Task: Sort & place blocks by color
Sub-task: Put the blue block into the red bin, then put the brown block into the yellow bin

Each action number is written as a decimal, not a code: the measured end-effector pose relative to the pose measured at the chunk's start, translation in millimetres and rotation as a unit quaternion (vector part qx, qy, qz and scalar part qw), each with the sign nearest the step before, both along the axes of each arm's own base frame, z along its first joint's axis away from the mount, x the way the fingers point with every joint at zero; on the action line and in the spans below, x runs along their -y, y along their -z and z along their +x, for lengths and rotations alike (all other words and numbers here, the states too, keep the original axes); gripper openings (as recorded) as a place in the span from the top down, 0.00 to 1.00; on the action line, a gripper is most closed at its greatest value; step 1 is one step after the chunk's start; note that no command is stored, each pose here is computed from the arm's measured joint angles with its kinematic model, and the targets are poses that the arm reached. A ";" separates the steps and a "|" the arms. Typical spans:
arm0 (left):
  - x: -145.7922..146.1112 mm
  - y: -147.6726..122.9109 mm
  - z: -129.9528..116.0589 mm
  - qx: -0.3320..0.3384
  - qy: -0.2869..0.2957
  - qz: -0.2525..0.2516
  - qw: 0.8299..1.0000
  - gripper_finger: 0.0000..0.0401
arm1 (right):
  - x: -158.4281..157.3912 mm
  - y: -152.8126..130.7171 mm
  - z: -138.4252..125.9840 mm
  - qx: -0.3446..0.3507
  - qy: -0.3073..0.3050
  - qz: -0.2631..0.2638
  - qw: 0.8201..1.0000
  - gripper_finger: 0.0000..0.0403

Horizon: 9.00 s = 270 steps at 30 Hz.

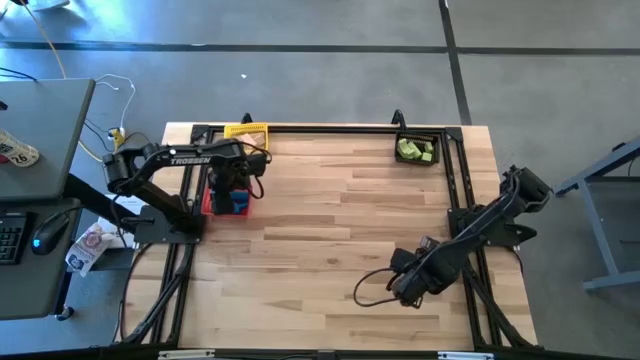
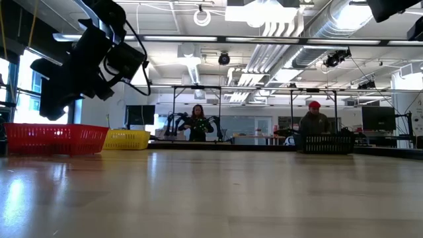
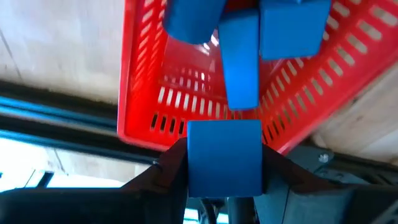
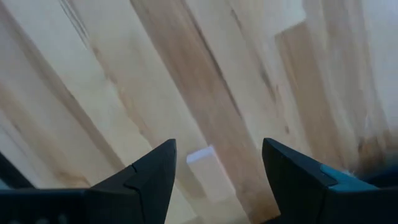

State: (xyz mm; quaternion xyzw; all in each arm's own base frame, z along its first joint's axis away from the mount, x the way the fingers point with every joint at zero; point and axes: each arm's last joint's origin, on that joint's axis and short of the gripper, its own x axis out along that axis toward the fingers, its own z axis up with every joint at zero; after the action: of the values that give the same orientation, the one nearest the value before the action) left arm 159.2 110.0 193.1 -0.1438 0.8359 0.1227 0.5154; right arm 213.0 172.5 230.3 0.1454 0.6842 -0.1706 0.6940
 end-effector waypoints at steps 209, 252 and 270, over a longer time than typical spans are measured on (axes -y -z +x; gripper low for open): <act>80.3 -87.9 167.4 0.670 0.263 0.052 0.692 0.50 | 18.2 -34.9 116.5 0.350 -0.011 -0.280 0.894 0.77; 59.8 -85.1 124.0 0.523 0.275 0.124 0.797 0.74 | 22.6 -45.1 134.8 0.400 -0.030 -0.271 0.875 0.38; -51.9 -107.5 28.6 0.328 0.090 0.362 0.868 0.73 | 32.6 -44.3 138.6 0.392 -0.024 -0.274 0.878 0.37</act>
State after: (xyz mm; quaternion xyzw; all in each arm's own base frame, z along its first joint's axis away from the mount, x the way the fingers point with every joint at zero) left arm 187.8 161.9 300.7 0.0966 0.5250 0.3159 0.7844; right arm 351.6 139.9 274.6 -0.0117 0.2854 -0.2638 0.9213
